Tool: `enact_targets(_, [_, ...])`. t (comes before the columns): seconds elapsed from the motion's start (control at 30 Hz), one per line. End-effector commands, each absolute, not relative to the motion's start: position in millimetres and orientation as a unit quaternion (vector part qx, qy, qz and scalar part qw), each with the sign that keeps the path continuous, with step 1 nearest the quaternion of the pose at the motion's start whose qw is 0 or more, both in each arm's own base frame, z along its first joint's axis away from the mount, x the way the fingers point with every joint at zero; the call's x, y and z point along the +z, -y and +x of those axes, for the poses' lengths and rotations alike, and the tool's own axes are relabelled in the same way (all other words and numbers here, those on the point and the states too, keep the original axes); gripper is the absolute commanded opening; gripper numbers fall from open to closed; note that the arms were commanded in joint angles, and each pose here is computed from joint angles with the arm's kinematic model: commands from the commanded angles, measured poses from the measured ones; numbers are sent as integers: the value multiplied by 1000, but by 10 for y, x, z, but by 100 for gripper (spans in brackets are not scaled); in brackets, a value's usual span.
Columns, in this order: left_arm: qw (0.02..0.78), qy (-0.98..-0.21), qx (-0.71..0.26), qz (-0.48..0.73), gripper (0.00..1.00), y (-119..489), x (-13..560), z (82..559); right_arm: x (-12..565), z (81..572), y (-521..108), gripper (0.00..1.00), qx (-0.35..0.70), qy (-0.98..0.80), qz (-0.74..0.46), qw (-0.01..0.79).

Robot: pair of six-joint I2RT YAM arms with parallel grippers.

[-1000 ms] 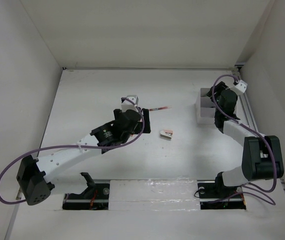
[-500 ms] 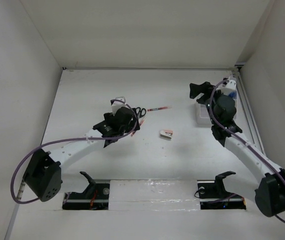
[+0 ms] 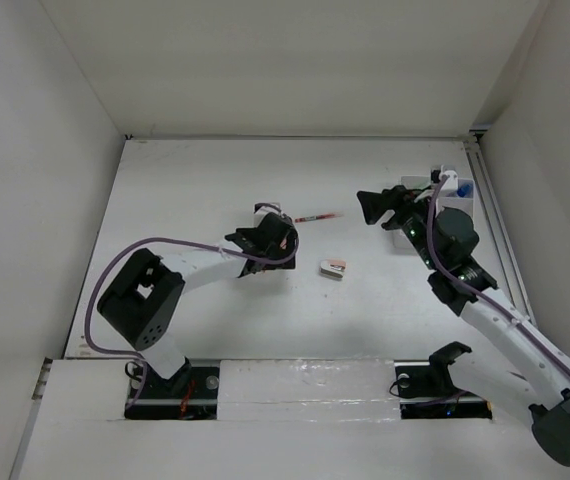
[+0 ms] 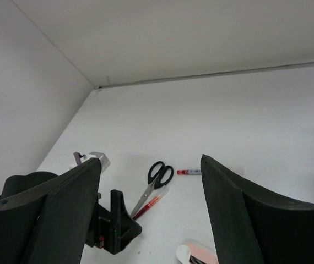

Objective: Sort the stationery into containers
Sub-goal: Pick up the pen from the center of the board.

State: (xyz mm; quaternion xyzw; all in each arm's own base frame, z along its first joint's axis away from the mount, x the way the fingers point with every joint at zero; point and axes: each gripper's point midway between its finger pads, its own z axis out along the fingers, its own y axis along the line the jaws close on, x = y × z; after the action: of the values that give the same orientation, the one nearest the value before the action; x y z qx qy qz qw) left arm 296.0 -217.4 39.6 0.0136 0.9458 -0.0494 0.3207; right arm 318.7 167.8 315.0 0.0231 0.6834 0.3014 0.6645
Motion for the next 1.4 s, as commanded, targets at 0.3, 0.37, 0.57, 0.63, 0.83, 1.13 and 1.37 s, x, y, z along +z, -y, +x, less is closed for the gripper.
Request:
enact_targets(0.3, [316,-944,-89,42,82,2539,387,3035,3182,3042,-1701,80,311,-680,3,665])
enact_targets(0.37, [308,-946,-90,40,79,2549,340,3017,3183,3025,-1732,80,317,-680,3,662])
enact_targets(0.57, [300,-949,-94,36,75,2586,347,2970,3213,3008,-1723,80,318,-676,3,665])
enact_targets(0.63, [300,-949,-94,36,73,2586,347,2970,3215,3006,-1726,80,321,-676,6,663])
enact_targets(0.83, [272,-958,-87,28,65,2582,245,2901,3187,3021,-1738,80,323,-679,9,659])
enact_targets(1.13, [253,-964,-71,33,60,2675,186,2699,3188,3020,-1741,80,326,-679,13,657])
enact_targets(1.37, [240,-969,-48,40,60,2811,88,2579,3188,3011,-1755,80,329,-679,9,656])
